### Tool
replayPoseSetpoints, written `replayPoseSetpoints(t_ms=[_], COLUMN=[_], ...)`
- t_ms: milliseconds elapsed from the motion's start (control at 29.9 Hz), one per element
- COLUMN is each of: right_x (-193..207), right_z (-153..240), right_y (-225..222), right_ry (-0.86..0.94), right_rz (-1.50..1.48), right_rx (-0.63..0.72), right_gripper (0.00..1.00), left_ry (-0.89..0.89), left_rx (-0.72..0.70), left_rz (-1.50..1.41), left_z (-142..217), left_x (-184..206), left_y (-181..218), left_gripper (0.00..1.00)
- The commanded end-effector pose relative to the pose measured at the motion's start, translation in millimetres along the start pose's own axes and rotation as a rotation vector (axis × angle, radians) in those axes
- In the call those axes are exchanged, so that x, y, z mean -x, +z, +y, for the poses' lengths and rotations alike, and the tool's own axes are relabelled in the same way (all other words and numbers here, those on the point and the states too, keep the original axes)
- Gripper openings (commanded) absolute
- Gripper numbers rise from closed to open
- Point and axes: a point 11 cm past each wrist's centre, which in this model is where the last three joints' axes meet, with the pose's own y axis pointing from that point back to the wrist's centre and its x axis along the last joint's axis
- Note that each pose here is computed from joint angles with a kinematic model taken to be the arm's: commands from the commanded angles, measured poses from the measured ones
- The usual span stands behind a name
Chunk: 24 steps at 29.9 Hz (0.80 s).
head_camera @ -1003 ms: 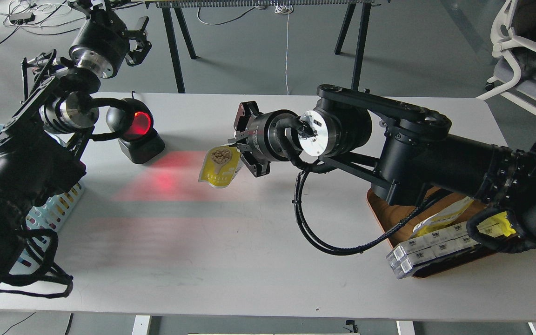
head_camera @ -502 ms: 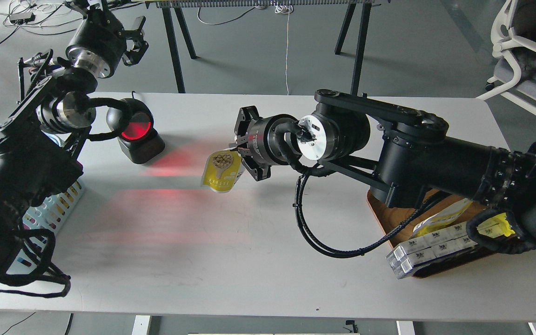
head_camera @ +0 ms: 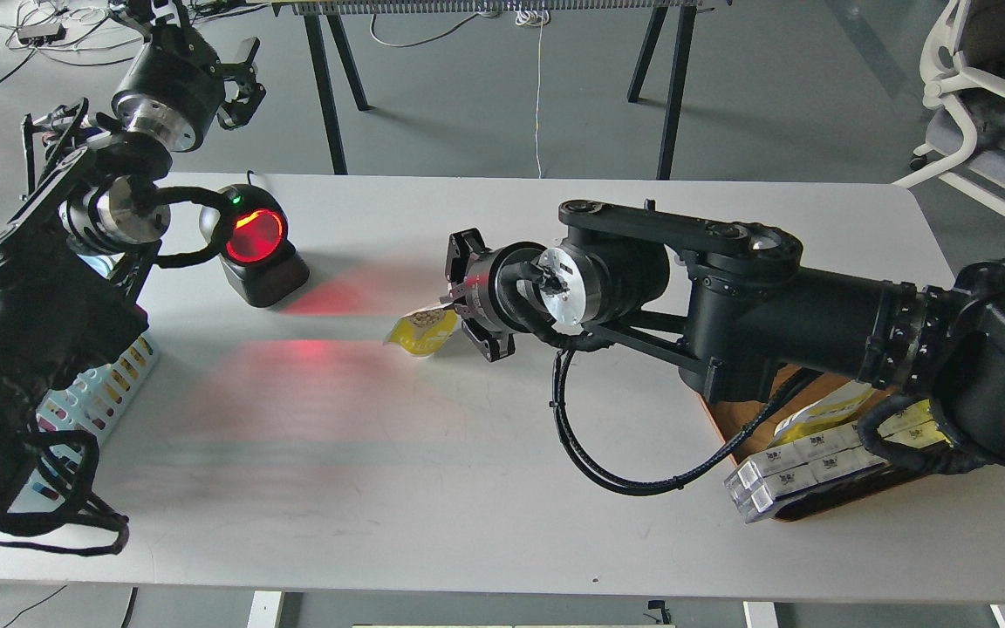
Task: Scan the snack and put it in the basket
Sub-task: 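Hold the snack bag in front of the scanner, then lower it, then release the snack bag on the table and withdraw the right gripper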
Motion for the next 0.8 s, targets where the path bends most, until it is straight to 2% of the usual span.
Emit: replayPoseSetpoints(t_ms=[0, 134, 267, 535, 669, 769], right_x=[0, 2, 3, 8, -13, -47], right_z=[1, 6, 9, 18, 34, 54], right_y=[-3, -13, -20, -35, -55, -70], right_ry=[0.003, -0.001, -0.001, -0.023, -0.006, 0.033], right_rz=[0.003, 0.003, 0.003, -0.012, -0.056, -0.104], right_rx=[-0.008, -0.031, -0.047, -0.084, -0.137, -0.188], right_gripper=[0.66, 0.81, 0.87, 0.92, 0.94, 0.94], left_ry=[0.0, 0.0, -0.004, -0.004, -0.001, 0.04], left_rx=[0.0, 0.001, 0.0, -0.001, 0.003, 0.022], left_rz=[0.001, 0.002, 0.003, -0.001, -0.009, -0.05], left_z=[0, 0, -1, -1, -2, 5], left_x=[1, 1, 3, 2, 1, -24], left_y=[0, -1, -1, 0, 5, 25], left_gripper=[1.0, 1.0, 1.0, 1.0, 1.0, 1.0])
